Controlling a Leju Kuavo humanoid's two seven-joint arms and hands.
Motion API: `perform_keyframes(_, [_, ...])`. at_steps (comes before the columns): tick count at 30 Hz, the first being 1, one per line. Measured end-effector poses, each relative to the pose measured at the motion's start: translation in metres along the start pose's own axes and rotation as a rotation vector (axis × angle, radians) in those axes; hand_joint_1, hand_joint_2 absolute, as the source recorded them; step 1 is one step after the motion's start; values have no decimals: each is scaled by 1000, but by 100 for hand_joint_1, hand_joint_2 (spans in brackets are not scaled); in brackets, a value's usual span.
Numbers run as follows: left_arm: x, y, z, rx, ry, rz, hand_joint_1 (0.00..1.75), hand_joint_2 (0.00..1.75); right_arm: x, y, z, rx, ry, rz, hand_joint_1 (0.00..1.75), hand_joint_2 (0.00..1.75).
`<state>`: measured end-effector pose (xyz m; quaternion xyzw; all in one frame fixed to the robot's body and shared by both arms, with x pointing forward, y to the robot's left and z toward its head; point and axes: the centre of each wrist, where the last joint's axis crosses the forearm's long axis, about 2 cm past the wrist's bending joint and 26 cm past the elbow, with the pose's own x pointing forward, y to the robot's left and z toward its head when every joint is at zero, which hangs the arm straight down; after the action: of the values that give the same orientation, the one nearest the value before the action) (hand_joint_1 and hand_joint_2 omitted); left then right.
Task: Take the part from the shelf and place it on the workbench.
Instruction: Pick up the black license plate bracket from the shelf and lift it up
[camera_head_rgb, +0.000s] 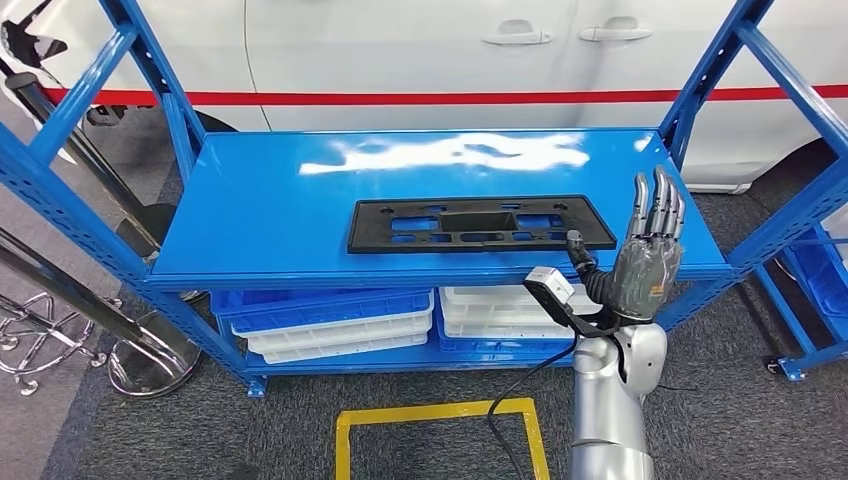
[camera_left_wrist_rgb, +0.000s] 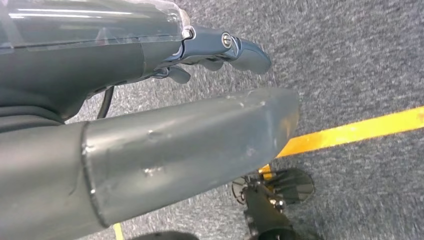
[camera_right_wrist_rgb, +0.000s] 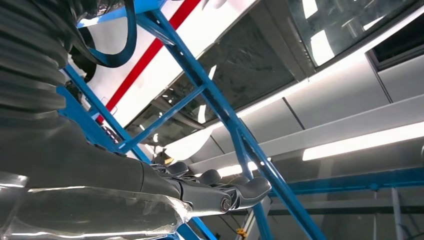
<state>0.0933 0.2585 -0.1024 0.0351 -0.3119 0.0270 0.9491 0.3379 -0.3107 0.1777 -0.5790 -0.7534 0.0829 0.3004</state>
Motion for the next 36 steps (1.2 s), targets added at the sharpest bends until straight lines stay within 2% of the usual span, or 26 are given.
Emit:
perform_keyframes(10, [0, 0, 0, 1, -5, 5, 0, 0, 1, 2, 0, 23, -21, 17, 0, 175])
perform_keyframes(16, [1, 1, -1, -7, -13, -2, 0, 0, -2, 17, 16, 222, -140, 141, 0, 175])
perform_keyframes(21, [2, 1, -1, -19, -15, -11, 0, 0, -7, 29, 25, 342, -96, 218, 0, 175])
perform_keyframes(25, [4, 1, -2, -30, -19, -22, 0, 0, -6, 43, 29, 428, -105, 247, 0, 175])
perform_keyframes(30, [3, 1, -2, -31, -16, -20, 0, 0, -12, 56, 51, 570, -173, 260, 0, 175])
perform_keyframes(36, [3, 0, -2, -24, -14, -6, 0, 0, -10, 66, 52, 633, -238, 260, 0, 175])
